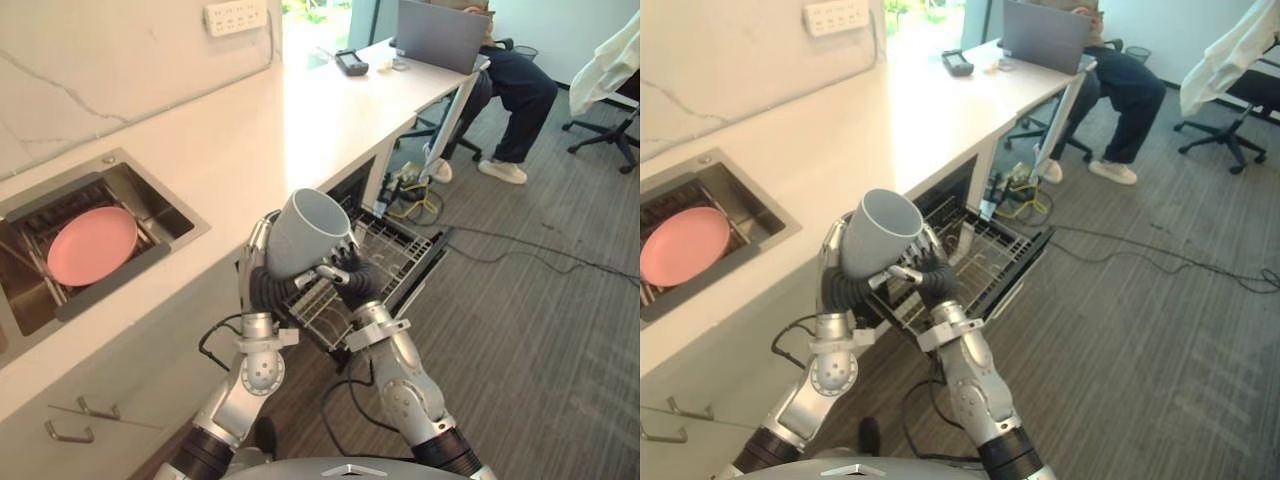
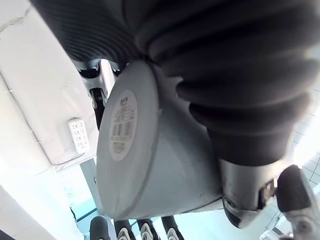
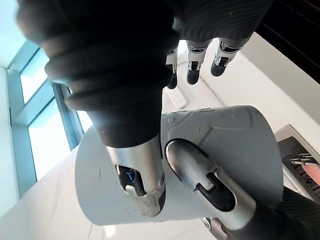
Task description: Walk over to the sink, pick up the cup, carry it to the dishwasher, place the cup inside the dishwasher, then close the dishwasher door
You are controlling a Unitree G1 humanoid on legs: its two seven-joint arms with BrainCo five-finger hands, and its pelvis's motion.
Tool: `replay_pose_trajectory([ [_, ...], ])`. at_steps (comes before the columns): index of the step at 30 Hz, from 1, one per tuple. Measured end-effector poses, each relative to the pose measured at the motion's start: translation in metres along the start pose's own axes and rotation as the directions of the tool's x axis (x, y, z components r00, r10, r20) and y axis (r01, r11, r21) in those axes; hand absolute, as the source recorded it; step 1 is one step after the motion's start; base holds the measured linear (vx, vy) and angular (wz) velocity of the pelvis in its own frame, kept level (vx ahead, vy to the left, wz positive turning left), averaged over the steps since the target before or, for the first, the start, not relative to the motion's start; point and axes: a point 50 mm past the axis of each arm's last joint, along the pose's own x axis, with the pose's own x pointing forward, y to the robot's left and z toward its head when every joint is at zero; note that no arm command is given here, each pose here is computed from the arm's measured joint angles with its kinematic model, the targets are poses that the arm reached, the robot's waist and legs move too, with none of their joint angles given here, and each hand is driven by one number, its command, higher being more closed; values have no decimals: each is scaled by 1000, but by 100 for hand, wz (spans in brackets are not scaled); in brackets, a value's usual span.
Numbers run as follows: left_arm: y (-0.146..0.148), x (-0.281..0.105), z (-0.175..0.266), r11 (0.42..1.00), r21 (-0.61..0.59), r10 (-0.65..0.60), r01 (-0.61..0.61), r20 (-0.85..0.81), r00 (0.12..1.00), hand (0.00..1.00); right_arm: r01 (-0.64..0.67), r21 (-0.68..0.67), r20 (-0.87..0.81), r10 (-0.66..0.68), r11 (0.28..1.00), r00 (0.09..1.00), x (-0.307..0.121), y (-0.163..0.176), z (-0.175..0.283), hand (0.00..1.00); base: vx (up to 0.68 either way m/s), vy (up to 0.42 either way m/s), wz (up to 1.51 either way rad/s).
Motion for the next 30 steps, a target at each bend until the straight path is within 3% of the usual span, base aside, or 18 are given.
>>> replay_pose_trajectory([
  [10,-9,-8,-4,996,18,-82,82,-27,996,100,0,9,-29,1,1000,1000,5,9,-6,0,-2,1,0],
  [11,-11,-8,-4,995,16,-94,94,-25,995,100,6,7,-29,-6,1000,1000,5,9,-6,100,-12,11,3],
  [30,-10,-14,-14,993,30,-109,111,-68,992,100,66,-70,-58,-71,995,996,5,9,-11,100,0,1,0],
])
